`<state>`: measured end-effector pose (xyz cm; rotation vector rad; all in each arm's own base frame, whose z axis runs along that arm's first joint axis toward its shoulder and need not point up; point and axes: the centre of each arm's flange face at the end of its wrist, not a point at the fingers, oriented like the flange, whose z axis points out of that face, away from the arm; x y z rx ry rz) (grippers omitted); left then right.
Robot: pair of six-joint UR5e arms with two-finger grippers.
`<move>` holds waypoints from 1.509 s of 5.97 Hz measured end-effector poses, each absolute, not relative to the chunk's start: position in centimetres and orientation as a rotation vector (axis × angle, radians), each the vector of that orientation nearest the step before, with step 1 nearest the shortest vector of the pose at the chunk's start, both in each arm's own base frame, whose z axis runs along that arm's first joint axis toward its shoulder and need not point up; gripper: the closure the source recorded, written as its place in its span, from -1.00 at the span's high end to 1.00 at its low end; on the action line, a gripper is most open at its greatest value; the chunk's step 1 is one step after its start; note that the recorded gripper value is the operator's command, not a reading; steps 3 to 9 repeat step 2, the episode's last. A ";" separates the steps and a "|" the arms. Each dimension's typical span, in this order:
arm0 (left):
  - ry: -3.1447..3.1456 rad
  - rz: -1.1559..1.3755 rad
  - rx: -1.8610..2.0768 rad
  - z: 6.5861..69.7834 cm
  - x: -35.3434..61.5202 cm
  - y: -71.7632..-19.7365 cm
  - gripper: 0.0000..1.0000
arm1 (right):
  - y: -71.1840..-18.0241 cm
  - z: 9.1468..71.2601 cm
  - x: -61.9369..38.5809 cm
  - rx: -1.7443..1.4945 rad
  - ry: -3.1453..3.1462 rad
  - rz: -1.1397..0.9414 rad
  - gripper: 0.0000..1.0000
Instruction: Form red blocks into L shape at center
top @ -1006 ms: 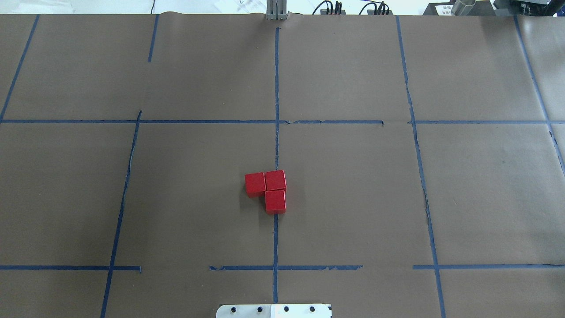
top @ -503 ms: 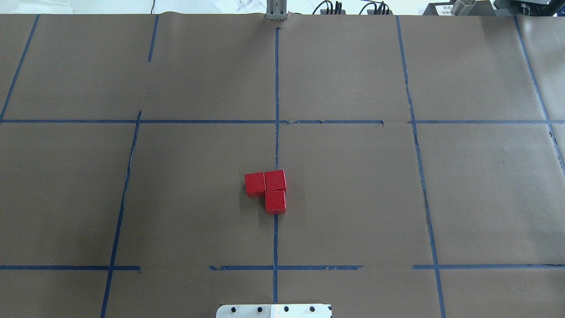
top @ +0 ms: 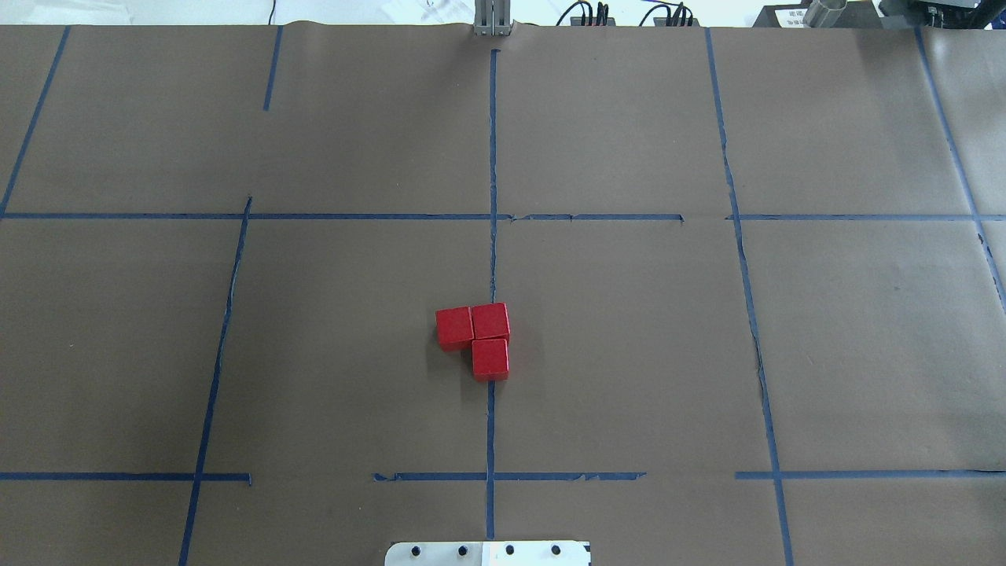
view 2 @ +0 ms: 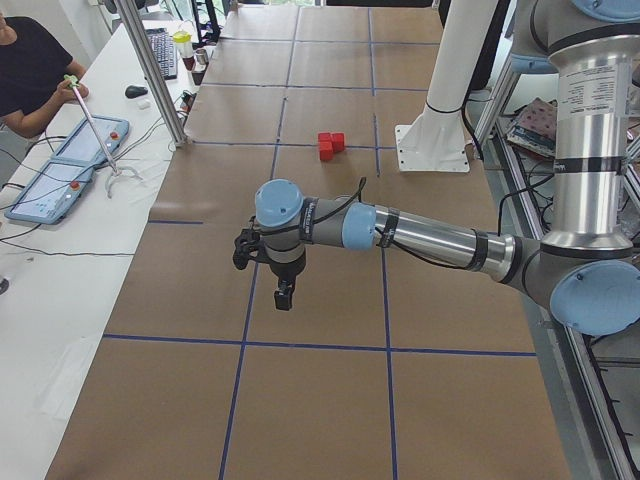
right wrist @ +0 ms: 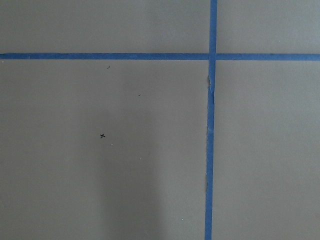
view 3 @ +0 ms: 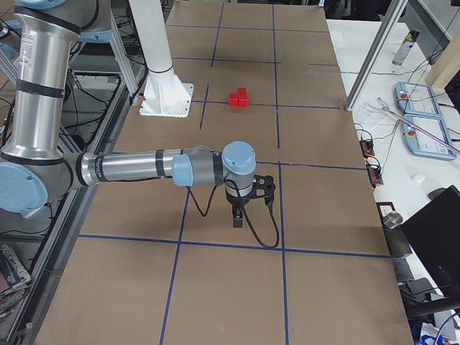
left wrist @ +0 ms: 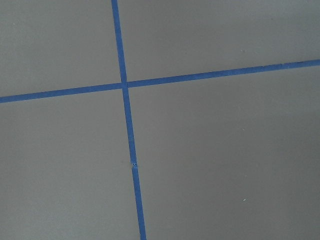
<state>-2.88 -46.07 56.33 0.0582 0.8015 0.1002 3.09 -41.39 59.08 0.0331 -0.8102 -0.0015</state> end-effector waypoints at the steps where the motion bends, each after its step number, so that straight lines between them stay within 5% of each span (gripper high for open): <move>1: 0.801 0.098 0.051 56.8 -2.8 -46.1 1.00 | -41.4 59.0 3.1 0.034 -0.811 -0.002 1.00; 9: 0.802 0.098 0.051 56.9 -2.8 -46.3 1.00 | -41.4 59.1 3.1 0.032 -0.811 0.000 1.00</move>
